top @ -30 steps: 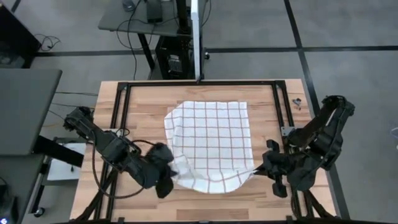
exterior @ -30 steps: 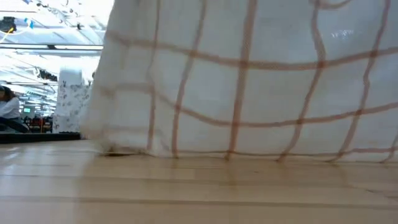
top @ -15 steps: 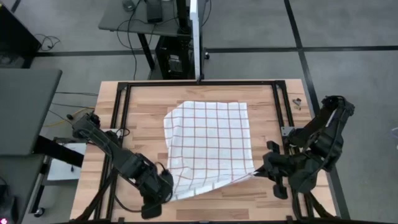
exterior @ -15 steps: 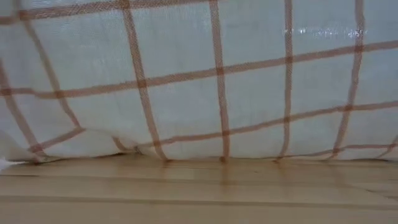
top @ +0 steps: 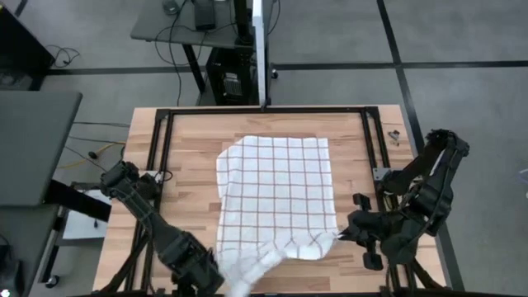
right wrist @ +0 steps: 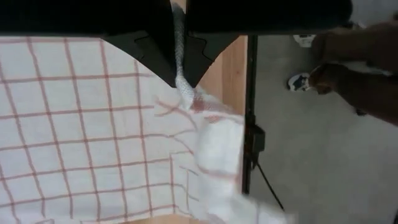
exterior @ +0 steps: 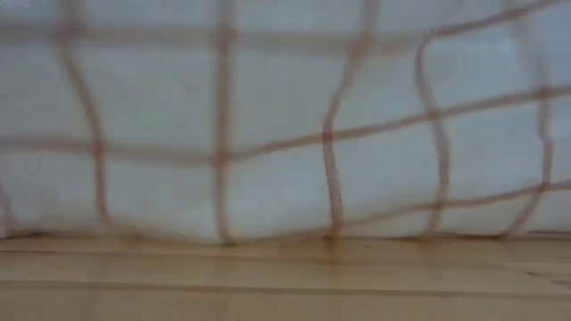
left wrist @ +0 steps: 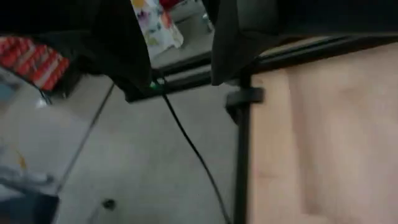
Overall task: Roll towel
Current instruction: Roll the white towel
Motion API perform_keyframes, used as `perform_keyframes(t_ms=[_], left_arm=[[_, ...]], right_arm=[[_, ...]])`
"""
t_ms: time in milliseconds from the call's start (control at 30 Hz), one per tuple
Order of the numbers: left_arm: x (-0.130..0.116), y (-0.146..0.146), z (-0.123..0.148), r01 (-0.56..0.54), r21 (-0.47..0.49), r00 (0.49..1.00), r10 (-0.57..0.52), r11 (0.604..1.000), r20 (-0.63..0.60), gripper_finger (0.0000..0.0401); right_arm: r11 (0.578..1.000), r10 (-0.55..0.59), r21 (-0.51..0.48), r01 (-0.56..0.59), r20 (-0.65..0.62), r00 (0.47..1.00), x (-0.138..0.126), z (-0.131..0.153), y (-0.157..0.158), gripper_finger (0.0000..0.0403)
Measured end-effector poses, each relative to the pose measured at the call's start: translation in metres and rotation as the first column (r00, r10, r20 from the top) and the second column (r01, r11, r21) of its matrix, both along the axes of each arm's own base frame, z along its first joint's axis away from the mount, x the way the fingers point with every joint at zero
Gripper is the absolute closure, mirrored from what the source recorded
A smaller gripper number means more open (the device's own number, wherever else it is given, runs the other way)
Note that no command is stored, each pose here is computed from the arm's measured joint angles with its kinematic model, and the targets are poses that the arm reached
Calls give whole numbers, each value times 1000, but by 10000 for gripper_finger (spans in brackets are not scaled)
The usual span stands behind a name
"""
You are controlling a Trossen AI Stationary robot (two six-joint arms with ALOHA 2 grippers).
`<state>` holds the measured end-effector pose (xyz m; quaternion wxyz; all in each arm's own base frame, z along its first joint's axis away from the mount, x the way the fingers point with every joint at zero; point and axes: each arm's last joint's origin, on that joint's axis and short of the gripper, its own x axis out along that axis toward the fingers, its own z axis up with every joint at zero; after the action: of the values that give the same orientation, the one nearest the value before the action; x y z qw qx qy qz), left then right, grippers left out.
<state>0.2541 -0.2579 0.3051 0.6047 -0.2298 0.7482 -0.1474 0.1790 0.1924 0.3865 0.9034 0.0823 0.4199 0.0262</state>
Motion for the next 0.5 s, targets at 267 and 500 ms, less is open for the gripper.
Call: perform_keyframes(t_ms=[267,500], left_arm=[[4,-2,-1,-72,86,991,62,994,120,239],[20,-1,-2,-245,190,913,161,951,374,241]], right_arm=[[1000,-3,-10,3,-17,1000,4,-4,1,403],[1000,-20,-24,18,-73,997,10,-22,21,403]])
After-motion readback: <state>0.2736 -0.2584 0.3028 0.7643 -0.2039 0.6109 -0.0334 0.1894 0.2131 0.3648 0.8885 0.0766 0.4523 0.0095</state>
